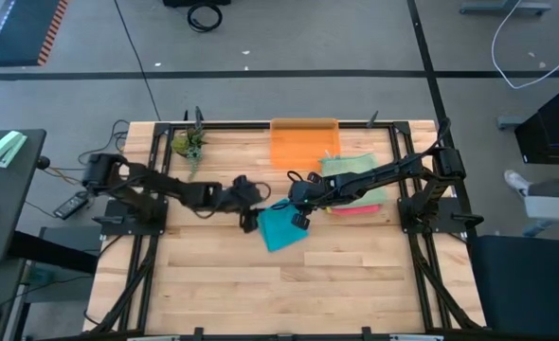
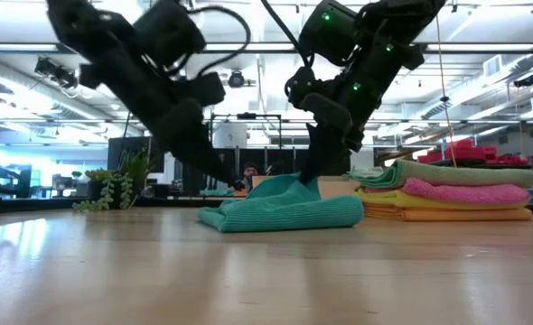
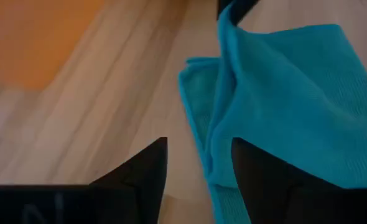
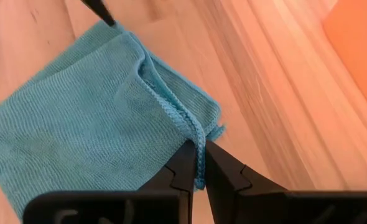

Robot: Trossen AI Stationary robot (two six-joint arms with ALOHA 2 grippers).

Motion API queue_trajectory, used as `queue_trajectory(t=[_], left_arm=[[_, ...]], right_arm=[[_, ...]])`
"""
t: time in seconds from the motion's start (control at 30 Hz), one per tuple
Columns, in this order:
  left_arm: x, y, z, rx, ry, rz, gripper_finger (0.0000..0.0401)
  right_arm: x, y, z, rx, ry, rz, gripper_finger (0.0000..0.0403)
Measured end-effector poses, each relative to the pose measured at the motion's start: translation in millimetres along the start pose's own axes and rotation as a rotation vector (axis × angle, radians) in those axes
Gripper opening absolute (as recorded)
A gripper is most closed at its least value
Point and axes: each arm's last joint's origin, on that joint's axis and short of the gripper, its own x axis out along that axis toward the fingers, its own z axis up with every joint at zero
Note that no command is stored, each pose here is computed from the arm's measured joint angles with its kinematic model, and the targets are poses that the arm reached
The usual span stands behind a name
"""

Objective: Fold microfiber towels
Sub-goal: Fold the blue microfiber cloth

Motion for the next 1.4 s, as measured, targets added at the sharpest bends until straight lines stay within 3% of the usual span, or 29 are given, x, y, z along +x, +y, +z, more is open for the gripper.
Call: queue_trajectory(t=[0.17,0.5,0.97,1.17,1.4], left_arm=[[16,17,-2,-0.066,0.034,-0.157,0.0193],[23,16,-7,-0.063,0.058,-0.240,0.0167],[25,25,-9,-0.074,0.083,-0.214,0.0067],[25,24,-10,-0.062,0.090,-0.215,0.0064],[31,24,-16,-0.062,0.119,-0.211,0.0086]], right_arm=[[0,0,0,-0.007,-0.002,0.001,0.0037],[0,-1,0,-0.014,0.003,-0.003,0.0037],[0,-1,0,-0.009,0.004,-0.003,0.0038],[0,-1,0,-0.013,0.004,-0.003,0.0038],[0,-1,0,-0.014,0.003,-0.003,0.0038]])
